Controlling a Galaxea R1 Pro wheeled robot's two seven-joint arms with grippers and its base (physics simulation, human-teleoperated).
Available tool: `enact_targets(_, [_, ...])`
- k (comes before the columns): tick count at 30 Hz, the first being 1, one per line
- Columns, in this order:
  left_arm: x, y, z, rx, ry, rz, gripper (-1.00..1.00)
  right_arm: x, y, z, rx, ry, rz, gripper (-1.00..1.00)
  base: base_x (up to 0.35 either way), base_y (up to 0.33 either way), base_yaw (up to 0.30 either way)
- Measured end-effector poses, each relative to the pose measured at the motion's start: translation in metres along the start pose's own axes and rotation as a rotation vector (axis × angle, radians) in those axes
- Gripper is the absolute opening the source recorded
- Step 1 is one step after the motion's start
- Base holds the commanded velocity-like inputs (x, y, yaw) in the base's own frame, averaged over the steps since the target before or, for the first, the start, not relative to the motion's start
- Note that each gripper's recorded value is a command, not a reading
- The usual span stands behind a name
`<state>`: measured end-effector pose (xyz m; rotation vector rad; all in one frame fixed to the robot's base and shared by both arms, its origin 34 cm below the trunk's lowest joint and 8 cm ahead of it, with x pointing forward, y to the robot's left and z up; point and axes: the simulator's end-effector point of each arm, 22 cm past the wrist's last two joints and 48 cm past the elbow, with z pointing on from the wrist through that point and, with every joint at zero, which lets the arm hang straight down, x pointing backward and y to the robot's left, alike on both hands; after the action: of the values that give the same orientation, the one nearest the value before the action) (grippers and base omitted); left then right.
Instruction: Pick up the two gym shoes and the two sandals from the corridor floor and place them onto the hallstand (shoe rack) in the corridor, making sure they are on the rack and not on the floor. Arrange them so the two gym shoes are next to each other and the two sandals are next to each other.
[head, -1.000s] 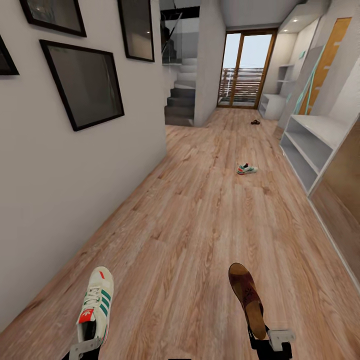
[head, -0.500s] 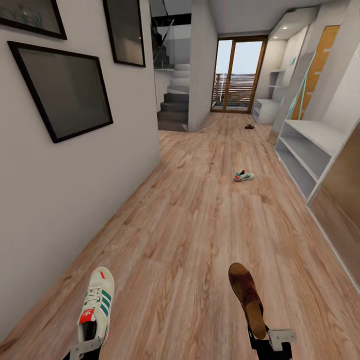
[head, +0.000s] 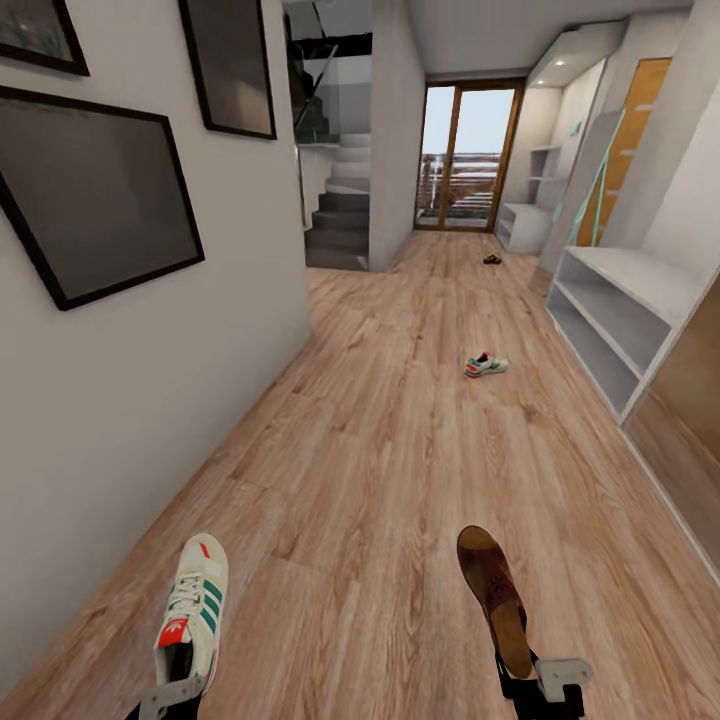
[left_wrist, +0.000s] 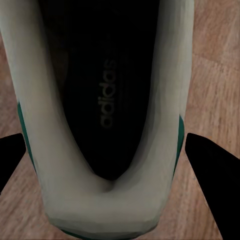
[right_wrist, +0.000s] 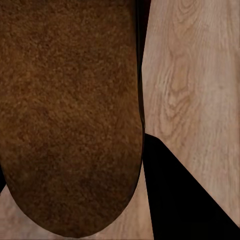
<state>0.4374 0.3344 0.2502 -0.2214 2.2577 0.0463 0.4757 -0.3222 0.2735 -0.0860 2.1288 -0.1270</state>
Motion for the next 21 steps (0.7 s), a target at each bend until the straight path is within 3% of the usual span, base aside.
enact_targets(21, [0.0006, -0.0018, 0.0000, 0.003, 0.002, 0.001, -1.00, 0.0000, 0.0000, 0.0000, 0.000, 0.000, 0.000, -1.00, 0.340, 0.000, -0.001])
